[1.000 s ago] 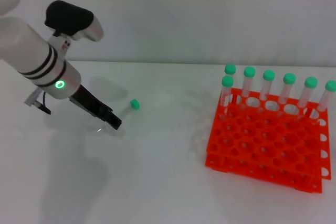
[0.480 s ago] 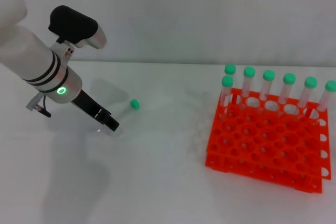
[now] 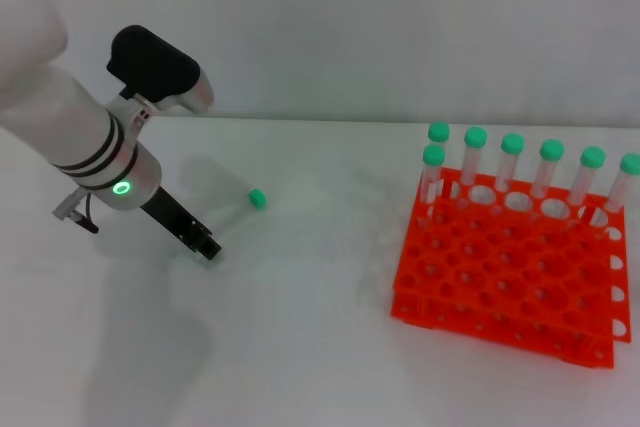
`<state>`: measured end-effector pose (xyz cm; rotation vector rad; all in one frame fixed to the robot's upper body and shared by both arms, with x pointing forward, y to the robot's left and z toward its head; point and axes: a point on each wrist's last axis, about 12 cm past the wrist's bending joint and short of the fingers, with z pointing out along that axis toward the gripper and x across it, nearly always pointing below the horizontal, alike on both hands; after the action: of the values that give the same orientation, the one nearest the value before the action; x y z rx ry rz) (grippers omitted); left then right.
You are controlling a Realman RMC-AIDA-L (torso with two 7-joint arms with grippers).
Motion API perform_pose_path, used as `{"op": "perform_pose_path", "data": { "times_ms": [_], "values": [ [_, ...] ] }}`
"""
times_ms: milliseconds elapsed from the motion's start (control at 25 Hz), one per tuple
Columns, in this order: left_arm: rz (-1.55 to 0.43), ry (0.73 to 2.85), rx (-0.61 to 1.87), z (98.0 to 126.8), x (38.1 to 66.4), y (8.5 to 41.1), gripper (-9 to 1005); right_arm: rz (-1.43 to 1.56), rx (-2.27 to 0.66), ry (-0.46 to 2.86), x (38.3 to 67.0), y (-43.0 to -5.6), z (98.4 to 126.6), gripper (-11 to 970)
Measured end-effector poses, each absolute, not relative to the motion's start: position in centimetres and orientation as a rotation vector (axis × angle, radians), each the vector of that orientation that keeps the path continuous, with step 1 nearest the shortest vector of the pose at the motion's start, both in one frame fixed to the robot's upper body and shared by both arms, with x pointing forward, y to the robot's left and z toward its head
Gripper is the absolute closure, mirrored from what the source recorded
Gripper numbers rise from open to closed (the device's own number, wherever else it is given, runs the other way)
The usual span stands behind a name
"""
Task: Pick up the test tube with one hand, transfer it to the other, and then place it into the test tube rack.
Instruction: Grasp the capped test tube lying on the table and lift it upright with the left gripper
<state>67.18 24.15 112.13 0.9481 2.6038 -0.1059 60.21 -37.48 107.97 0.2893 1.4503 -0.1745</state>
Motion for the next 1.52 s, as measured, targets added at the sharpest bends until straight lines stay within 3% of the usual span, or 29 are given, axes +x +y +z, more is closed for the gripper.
{"op": "perform_pose_path", "data": {
  "times_ms": [120, 320, 680, 1080, 1320, 1520],
  "values": [
    [-0.086, 2.596, 0.966, 112.0, 67.2, 23.9, 396, -0.167, 0.299, 1.451, 60.1, -37.6, 107.9, 118],
    [-0.079, 2.587, 0.978, 112.0, 67.3, 23.7, 453, -0.168, 0.301, 1.453, 60.0, -37.6, 107.8, 119],
    [-0.069, 2.587, 0.971, 111.8, 67.3, 23.9, 462, -0.167, 0.301, 1.453, 60.0, -37.6, 107.8, 118],
    [-0.076, 2.582, 0.974, 111.5, 67.2, 23.7, 620, -0.168, 0.302, 1.453, 59.9, -37.7, 107.8, 118],
    [-0.057, 2.558, 0.956, 111.7, 67.6, 23.6, 804, -0.173, 0.304, 1.454, 59.7, -37.8, 107.6, 119],
    [-0.043, 2.475, 0.885, 112.7, 68.9, 23.0, 804, -0.176, 0.306, 1.454, 59.5, -37.9, 107.5, 119]
  ]
}}
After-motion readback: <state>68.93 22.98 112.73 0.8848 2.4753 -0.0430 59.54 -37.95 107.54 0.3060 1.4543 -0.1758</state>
